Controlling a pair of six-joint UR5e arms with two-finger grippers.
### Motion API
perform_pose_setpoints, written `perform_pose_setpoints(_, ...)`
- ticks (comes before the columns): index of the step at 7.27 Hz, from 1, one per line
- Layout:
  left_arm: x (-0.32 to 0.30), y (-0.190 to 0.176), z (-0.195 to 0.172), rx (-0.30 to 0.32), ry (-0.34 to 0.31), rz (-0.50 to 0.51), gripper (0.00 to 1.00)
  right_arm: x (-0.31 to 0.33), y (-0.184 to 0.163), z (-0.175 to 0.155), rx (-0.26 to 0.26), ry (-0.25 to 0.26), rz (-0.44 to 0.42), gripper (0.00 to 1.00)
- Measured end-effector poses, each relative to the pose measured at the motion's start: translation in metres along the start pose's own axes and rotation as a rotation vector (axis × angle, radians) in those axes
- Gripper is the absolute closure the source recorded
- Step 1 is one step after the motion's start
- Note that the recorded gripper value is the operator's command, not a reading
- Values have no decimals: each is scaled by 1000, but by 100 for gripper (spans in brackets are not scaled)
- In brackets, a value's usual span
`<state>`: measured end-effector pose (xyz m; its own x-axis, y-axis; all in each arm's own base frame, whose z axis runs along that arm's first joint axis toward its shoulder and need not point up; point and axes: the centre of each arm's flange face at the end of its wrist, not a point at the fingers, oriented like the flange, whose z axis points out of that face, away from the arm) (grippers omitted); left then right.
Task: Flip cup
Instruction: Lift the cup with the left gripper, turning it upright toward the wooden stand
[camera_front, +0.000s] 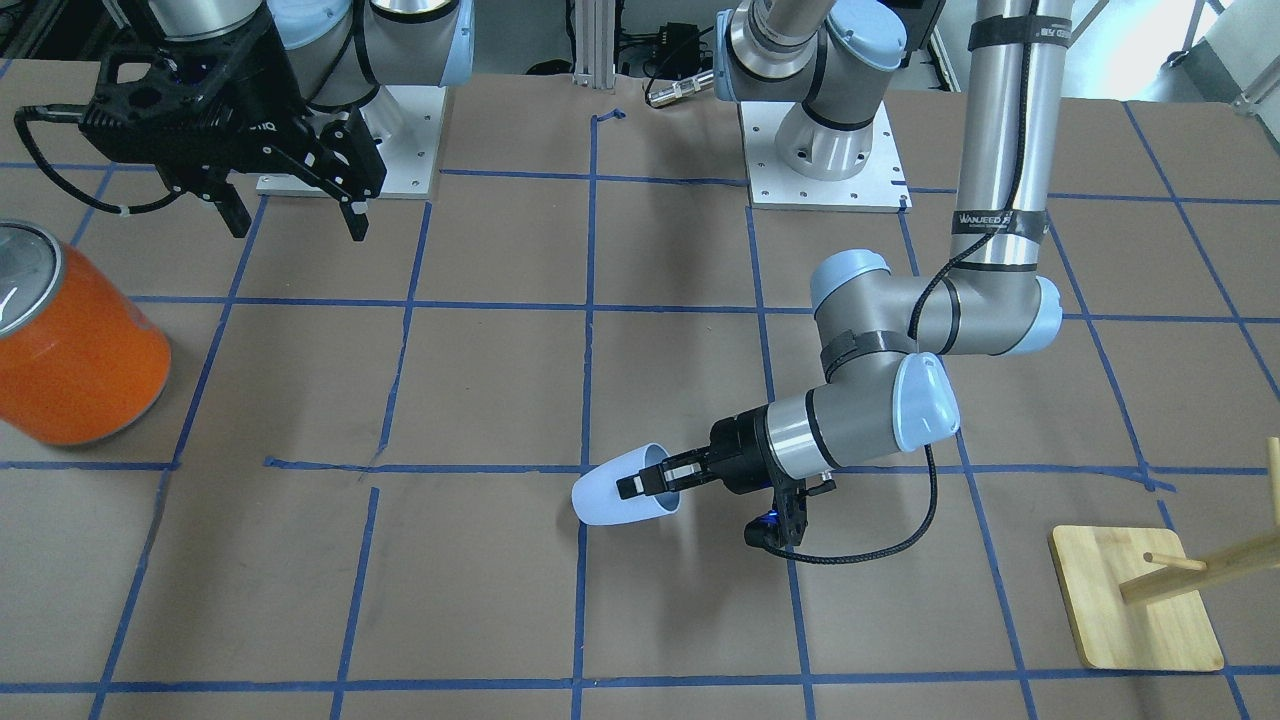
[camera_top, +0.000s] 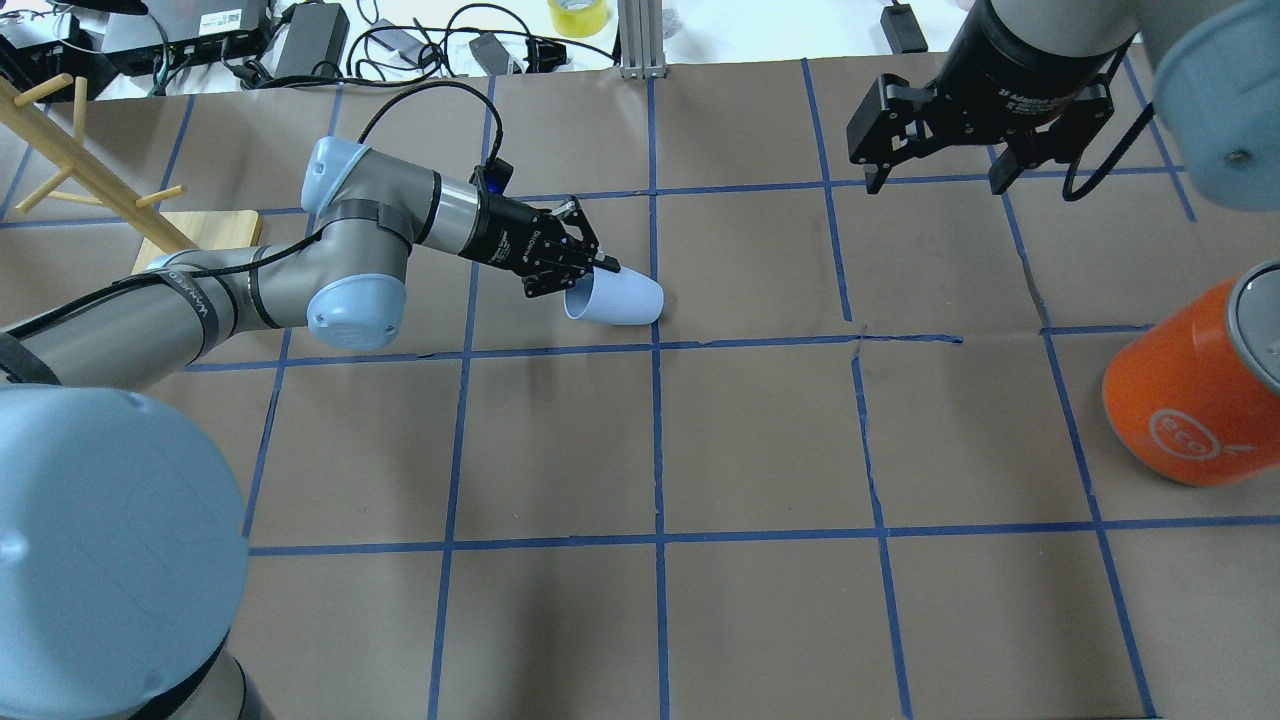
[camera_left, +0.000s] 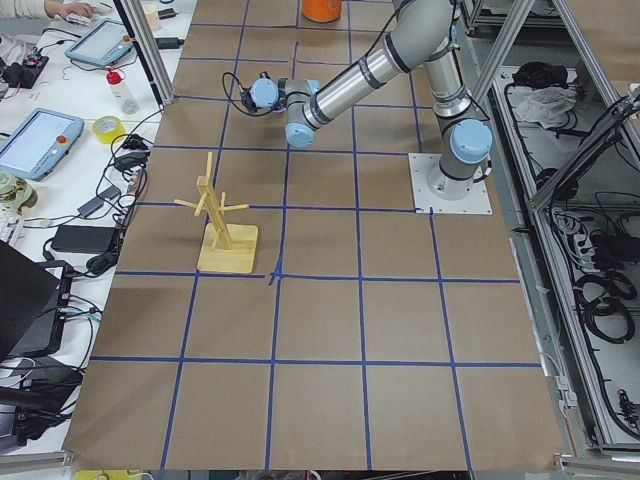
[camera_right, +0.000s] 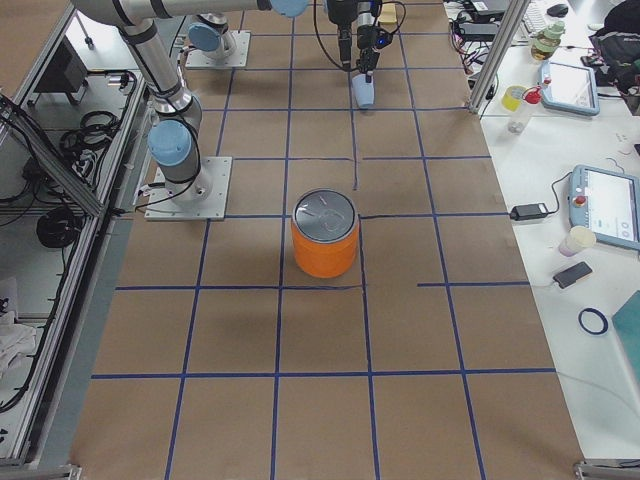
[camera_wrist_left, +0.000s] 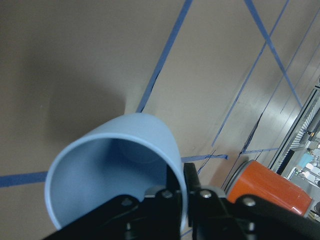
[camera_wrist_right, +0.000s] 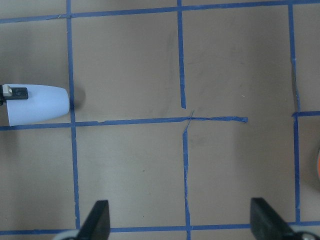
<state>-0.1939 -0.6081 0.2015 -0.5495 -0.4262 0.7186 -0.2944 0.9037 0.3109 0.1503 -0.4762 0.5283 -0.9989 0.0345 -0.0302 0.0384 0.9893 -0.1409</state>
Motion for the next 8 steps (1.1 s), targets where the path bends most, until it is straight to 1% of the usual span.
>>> perform_pose_setpoints(2,22,-1,-14,32,10,8,100,0,0,1,-2,0,0,0)
perform_pose_setpoints(3,42,-2,-28,63,13,-1,100,0,-1,1,-1,-1,-1,0)
perform_pose_setpoints(4,57,-3,-41,101,-1,9,100,0,-2,1,6,-2,-2,0)
perform_pose_setpoints(5,63,-4,-50,141,-37,35,100,0,-3,1,14,-3,-2,0)
perform_pose_setpoints(6,65,-4,-57,185,-95,71,100,0,-4,1,18,-3,-3,0)
perform_pose_setpoints(7,64,-4,-65,226,-165,120,100,0,-4,1,18,-3,-2,0)
perform_pose_setpoints(8,62,-5,-74,255,-247,182,100,0,-4,1,18,-3,-1,0)
